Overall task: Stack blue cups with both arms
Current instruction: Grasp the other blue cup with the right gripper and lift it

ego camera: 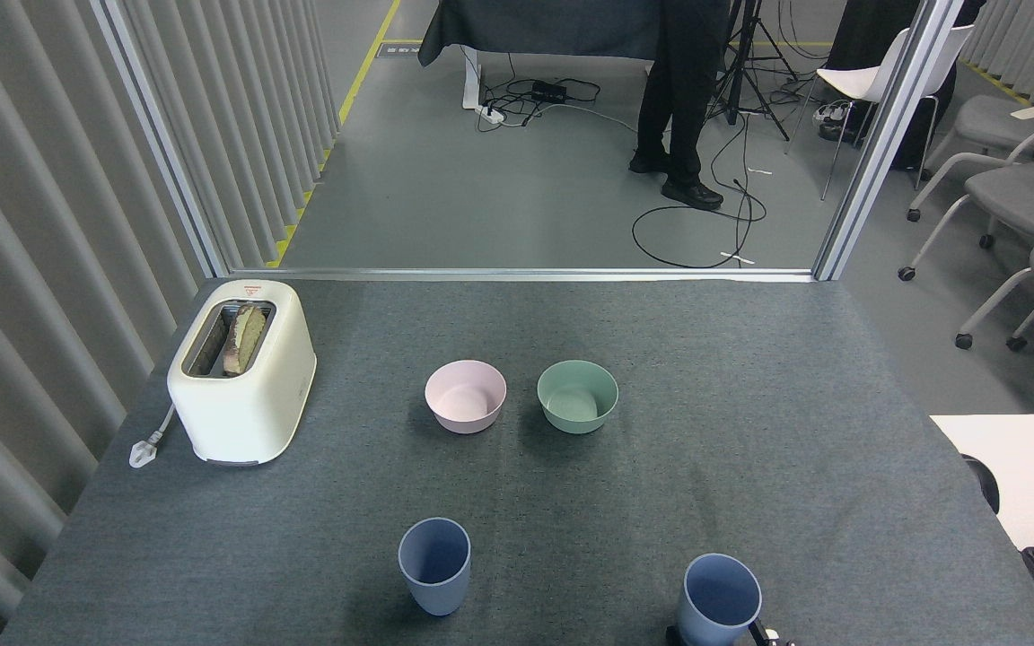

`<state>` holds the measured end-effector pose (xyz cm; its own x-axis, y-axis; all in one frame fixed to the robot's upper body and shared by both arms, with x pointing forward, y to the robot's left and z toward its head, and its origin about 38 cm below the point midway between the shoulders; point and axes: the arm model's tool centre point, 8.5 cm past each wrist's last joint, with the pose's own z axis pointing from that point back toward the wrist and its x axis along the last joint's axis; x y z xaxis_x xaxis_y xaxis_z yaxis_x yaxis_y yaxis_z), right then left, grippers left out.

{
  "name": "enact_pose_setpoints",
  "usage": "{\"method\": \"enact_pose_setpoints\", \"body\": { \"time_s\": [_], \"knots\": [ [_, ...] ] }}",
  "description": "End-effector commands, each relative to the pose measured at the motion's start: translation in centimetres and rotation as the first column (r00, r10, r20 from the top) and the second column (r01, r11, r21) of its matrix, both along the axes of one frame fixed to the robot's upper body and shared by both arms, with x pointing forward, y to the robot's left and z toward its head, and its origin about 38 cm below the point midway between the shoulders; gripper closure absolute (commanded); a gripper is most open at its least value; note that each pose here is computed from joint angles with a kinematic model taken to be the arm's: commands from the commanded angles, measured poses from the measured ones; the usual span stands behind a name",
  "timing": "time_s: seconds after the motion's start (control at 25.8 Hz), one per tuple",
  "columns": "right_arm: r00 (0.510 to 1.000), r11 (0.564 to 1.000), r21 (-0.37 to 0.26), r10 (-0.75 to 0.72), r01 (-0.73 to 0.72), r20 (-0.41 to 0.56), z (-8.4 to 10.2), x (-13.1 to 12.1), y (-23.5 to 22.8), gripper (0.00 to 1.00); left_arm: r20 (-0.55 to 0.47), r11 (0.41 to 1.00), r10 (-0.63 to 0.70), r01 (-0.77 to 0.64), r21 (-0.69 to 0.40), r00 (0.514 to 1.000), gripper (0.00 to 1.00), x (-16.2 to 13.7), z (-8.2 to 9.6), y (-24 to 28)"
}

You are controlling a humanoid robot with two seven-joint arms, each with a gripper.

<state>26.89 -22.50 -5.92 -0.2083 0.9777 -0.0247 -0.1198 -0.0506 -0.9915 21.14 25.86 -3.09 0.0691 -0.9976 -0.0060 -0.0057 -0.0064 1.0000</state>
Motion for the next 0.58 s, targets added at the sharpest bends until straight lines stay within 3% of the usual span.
{"method": "enact_pose_setpoints", "body": {
  "time_s": [0.0,0.15,0.35,0.46,0.54],
  "knots": [
    [1.0,1.0,-0.002,0.003,-0.003,0.003,0.0,0.9,0.1,0.0,0.001,1.0,0.008,-0.008,0.002,1.0,0.0,0.0,0.0,0.3],
    [1.0,1.0,-0.003,0.012,-0.012,0.014,0.3,1.8,0.3,0.02,0.001,1.0,0.009,-0.009,0.004,1.0,0.0,0.0,0.0,0.4],
    [0.999,0.999,-0.006,0.034,-0.034,0.009,0.1,1.6,0.9,0.36,-0.002,1.0,0.012,-0.012,0.006,1.0,0.0,0.0,0.0,0.5],
    [0.999,0.999,-0.003,0.033,-0.033,0.025,0.5,1.6,1.0,0.45,0.0,1.0,0.012,-0.012,0.006,1.0,0.0,0.0,0.0,0.5],
    [0.998,0.999,0.005,0.033,-0.033,0.05,1.3,2.3,1.5,0.46,-0.003,1.0,0.011,-0.011,0.005,1.0,0.0,-0.1,-0.1,0.4]
  ]
}}
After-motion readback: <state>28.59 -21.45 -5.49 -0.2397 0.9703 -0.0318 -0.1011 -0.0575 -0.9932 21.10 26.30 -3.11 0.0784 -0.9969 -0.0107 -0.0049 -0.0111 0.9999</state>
